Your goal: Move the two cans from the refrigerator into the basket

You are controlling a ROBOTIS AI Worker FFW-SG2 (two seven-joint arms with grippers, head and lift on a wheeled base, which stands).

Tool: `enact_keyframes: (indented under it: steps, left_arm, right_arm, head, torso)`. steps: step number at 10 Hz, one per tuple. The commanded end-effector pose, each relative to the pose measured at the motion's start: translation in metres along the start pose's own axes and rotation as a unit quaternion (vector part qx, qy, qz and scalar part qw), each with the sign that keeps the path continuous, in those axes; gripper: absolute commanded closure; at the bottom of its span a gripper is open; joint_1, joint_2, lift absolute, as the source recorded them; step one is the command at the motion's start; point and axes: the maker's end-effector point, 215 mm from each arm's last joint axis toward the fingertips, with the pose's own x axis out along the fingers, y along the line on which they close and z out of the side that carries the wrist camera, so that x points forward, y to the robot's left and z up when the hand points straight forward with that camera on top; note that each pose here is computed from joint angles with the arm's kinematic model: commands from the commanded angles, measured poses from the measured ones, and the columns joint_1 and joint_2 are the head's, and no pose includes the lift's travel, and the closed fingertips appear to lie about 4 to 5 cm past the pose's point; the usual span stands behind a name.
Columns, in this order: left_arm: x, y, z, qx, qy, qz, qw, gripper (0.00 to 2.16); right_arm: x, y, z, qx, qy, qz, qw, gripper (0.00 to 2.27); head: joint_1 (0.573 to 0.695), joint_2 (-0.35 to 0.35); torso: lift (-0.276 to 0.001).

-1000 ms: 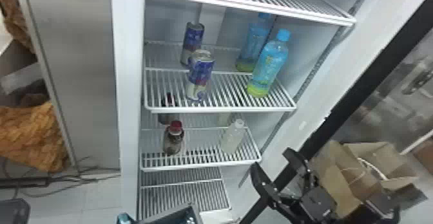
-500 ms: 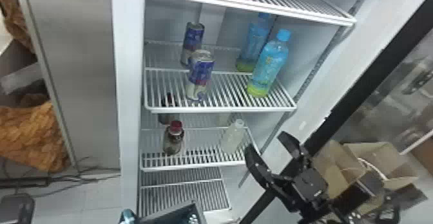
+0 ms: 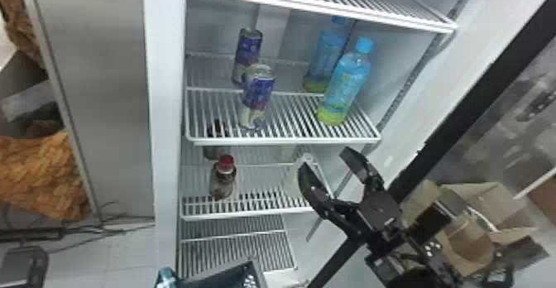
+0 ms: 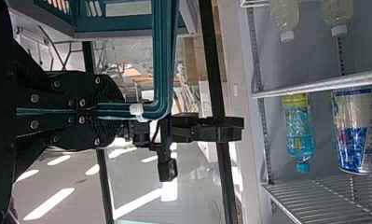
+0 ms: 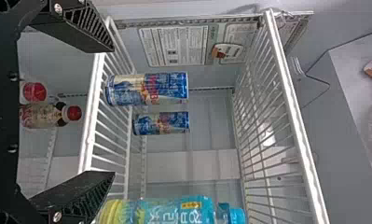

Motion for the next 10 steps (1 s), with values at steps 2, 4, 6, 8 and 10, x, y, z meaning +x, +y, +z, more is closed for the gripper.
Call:
enact_keyframes:
  steps: [2, 4, 6, 8, 10]
  left_arm:
    - [0.000, -0.001, -0.002, -0.001, 0.003, -0.001, 1.0000, 1.20]
    - [0.001, -0.001, -0.002, -0.001, 0.003, -0.003, 1.0000, 1.20]
    - [0.001, 0.000, -0.002, -0.002, 0.003, -0.001, 1.0000, 1.20]
    - [0.002, -0.001, -0.003, -0.003, 0.004, -0.003, 1.0000, 1.20]
    - [0.002, -0.001, -0.003, -0.003, 0.004, -0.003, 1.0000, 1.20]
  right_arm:
    - [0.025, 0.006, 0.010, -0.006, -0.012, 0.008, 1.000, 0.10]
    - [0.043, 0.008, 0.017, -0.008, -0.018, 0.013, 1.000, 0.10]
    - [0.061, 0.011, 0.018, -0.014, -0.012, 0.020, 1.000, 0.10]
    - [0.080, 0.021, 0.021, -0.011, -0.019, 0.032, 0.999, 0.10]
    - [0.092, 0.025, 0.023, -0.017, -0.021, 0.034, 0.999, 0.10]
  head:
    - [0.695, -0.350]
    - [0.695, -0.350]
    - [0.695, -0.345]
    - [0.695, -0.326]
    - [0.695, -0.298]
  torso:
    - [-0.035]
    - [-0.035]
    - [-0.035]
    - [-0.035]
    - [-0.035]
